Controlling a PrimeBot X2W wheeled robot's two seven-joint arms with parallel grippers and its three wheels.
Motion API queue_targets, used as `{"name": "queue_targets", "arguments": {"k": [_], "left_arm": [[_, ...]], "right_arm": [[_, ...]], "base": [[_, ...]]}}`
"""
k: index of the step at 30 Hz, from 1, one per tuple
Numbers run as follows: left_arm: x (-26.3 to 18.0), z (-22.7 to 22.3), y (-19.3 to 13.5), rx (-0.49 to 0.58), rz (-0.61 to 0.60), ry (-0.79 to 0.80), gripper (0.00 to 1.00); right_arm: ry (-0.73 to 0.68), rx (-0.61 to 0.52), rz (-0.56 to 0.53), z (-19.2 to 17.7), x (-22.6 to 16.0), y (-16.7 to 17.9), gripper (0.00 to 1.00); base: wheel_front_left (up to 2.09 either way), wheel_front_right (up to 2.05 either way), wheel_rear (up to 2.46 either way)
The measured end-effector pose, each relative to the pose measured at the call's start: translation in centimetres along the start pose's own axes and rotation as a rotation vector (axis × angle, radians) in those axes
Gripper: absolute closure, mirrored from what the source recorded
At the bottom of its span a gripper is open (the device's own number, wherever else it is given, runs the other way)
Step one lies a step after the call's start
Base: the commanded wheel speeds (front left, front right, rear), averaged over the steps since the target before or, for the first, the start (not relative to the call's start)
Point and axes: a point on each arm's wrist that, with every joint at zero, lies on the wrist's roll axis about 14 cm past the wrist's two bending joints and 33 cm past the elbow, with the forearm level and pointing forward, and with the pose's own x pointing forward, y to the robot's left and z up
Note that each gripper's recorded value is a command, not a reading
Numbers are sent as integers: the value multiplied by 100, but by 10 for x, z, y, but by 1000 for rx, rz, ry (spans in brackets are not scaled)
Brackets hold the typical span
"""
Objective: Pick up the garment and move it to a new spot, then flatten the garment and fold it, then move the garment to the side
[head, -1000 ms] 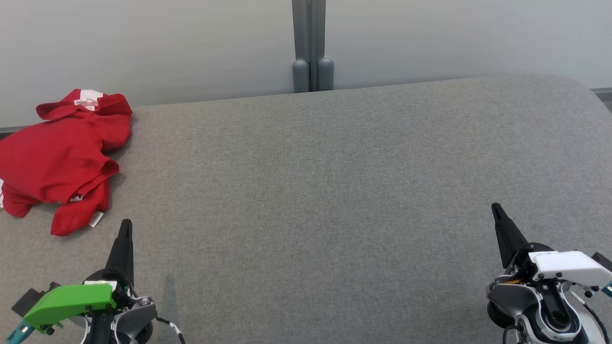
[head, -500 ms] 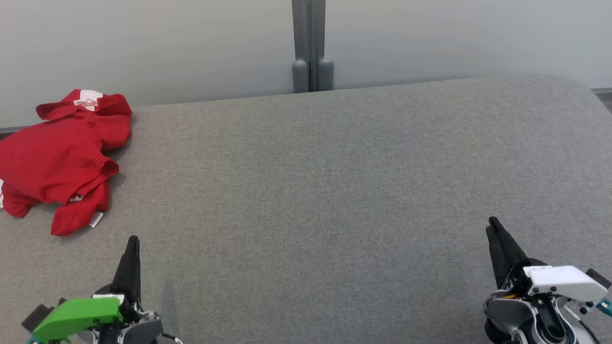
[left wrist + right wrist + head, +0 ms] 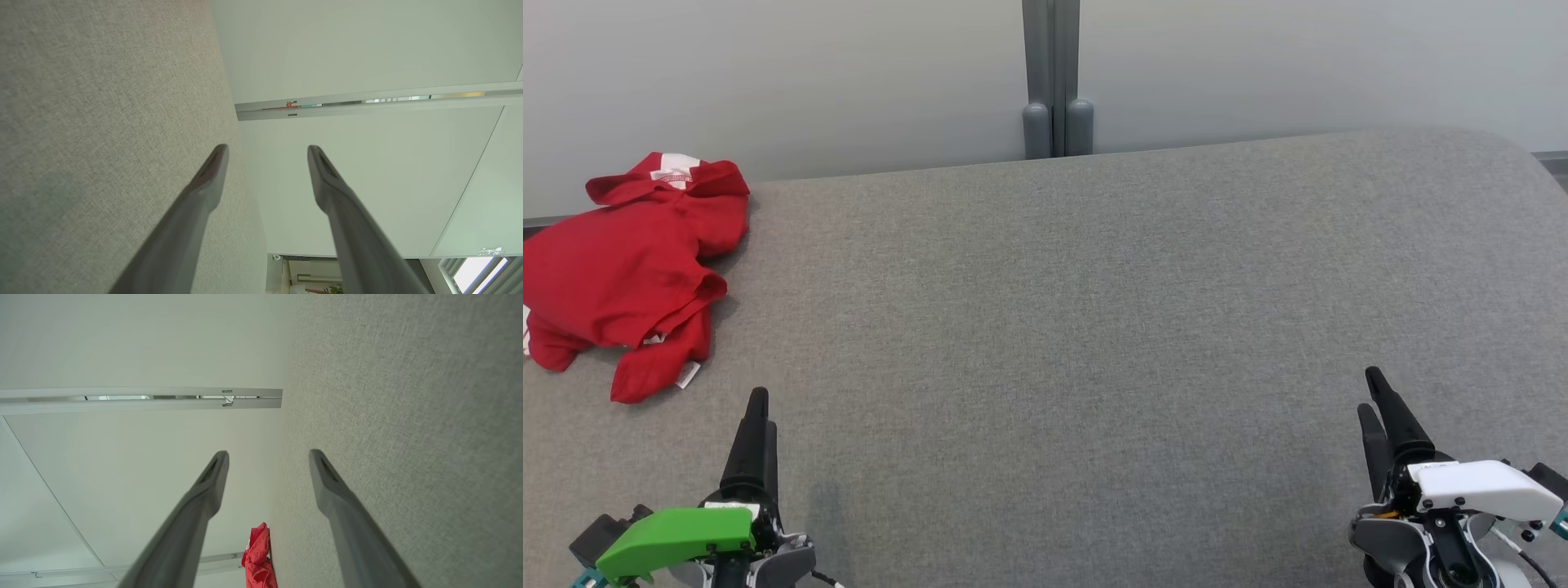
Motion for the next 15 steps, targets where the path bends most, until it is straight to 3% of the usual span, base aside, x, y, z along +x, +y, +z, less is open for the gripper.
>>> {"name": "queue_targets", "arguments": {"k": [15], "left_arm": [[3,-17,-26,291,-60,18,0]], "right_arm": [[-1,-345,90,-8,0,28,0]], "base": [[0,0,0]]}}
